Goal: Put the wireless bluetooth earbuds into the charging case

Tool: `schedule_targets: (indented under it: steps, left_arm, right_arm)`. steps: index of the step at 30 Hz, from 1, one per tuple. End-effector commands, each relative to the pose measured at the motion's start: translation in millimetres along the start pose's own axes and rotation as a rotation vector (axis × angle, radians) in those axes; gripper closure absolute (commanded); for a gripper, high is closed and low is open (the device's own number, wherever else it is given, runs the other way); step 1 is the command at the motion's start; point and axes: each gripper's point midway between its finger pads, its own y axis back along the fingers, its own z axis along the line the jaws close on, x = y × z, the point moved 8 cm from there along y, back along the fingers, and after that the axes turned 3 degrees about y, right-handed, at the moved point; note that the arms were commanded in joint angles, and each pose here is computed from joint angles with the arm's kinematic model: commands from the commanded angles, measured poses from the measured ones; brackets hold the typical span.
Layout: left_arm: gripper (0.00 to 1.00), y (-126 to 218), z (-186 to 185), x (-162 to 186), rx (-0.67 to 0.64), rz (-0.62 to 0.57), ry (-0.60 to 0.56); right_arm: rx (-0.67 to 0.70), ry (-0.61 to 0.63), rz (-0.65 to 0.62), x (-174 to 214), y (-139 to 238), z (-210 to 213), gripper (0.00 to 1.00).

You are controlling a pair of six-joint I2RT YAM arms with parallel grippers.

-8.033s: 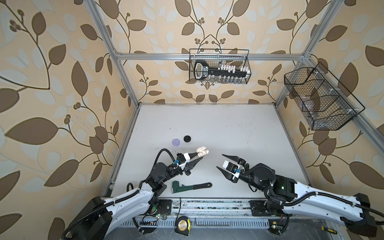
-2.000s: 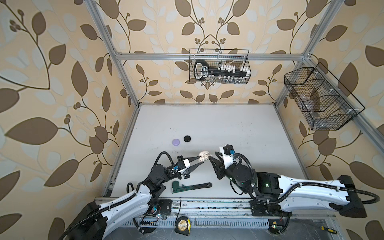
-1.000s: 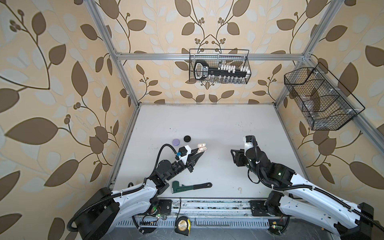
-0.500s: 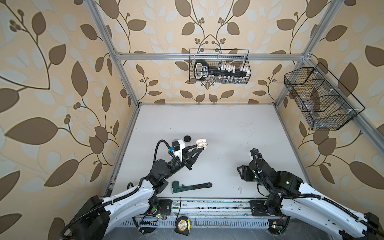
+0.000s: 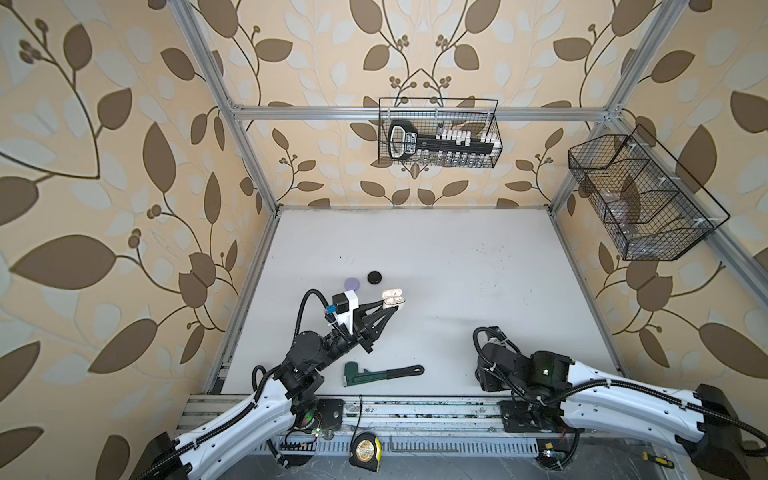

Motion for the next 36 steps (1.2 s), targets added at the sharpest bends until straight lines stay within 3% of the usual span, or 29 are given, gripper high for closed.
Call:
schedule_targets:
  steps: [1,22,36]
  left_arm:
    - [1.00,1.8,-2.5,2.5,0.024,0.003,0.000]
    - [1.00,8.8,-4.7,7.8,0.062,-0.022,-0.044]
    - [1.00,10.7,-5.4,5.4,0.056,-0.028,-0.048]
  right_arm:
    - [-0.010,-0.031,0.013,2.7,-2.7,3.5,0.47]
    - [0.029,0.025,0.085,14.3,-19.9,11.0,0.69]
    - [0.070,0.047,0.099,21.4,-25.1,9.0,0.73]
